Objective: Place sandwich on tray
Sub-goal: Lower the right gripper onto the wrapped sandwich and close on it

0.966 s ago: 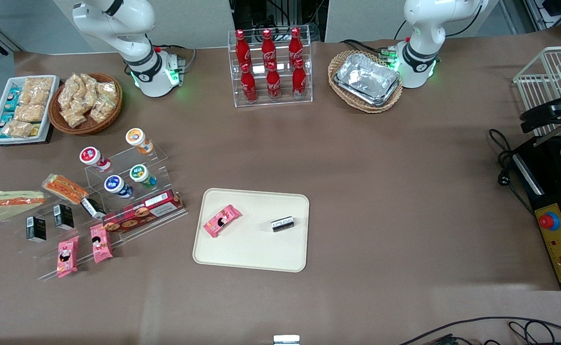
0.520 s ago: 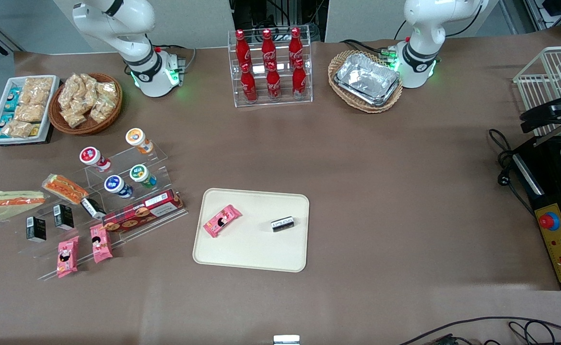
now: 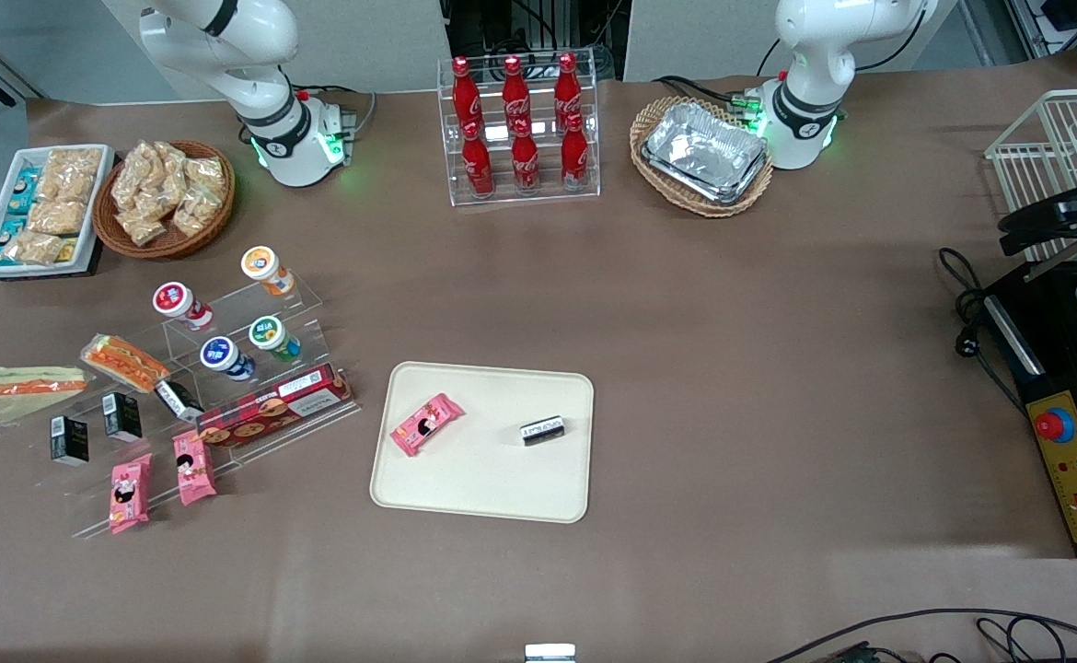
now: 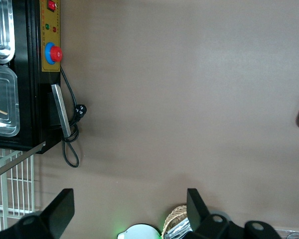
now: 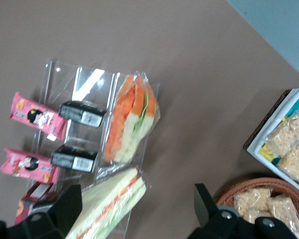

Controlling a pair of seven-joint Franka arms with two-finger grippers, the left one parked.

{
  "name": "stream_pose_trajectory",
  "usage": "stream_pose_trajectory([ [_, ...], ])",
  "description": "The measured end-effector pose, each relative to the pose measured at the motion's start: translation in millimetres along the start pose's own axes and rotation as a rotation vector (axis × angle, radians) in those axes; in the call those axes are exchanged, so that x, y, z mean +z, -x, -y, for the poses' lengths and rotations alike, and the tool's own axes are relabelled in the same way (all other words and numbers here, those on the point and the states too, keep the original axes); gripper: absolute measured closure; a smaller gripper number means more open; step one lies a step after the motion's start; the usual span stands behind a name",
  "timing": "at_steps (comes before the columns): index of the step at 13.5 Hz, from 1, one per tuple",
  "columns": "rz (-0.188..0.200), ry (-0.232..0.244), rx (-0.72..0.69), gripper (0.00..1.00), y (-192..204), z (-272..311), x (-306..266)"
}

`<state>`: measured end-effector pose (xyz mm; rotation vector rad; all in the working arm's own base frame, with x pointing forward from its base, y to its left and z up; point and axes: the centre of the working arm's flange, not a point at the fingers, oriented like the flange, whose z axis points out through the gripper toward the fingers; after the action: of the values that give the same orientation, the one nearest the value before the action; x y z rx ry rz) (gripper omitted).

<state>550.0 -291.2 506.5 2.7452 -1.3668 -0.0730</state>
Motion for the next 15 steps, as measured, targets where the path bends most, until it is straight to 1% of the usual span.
stream_pose_trajectory([
  [6,-0.077,0.011,-0.004,0.0,-24.3,10.3,30.0],
  [7,-0.085,0.011,-0.006,0.0,-26.2,12.0,32.4],
  [8,-0.092,-0.001,-0.002,0.0,-27.9,13.6,33.4],
  [9,-0.091,-0.027,0.01,0.0,-29.6,14.2,34.2],
  [11,-0.061,-0.105,0.041,0.0,-33.0,13.5,39.1],
  [12,-0.046,-0.133,0.051,0.0,-35.6,11.9,43.9],
  [14,-0.041,-0.165,0.06,0.0,-44.6,4.3,54.2],
  [15,-0.04,-0.172,0.062,0.0,-48.8,-0.1,59.4],
])
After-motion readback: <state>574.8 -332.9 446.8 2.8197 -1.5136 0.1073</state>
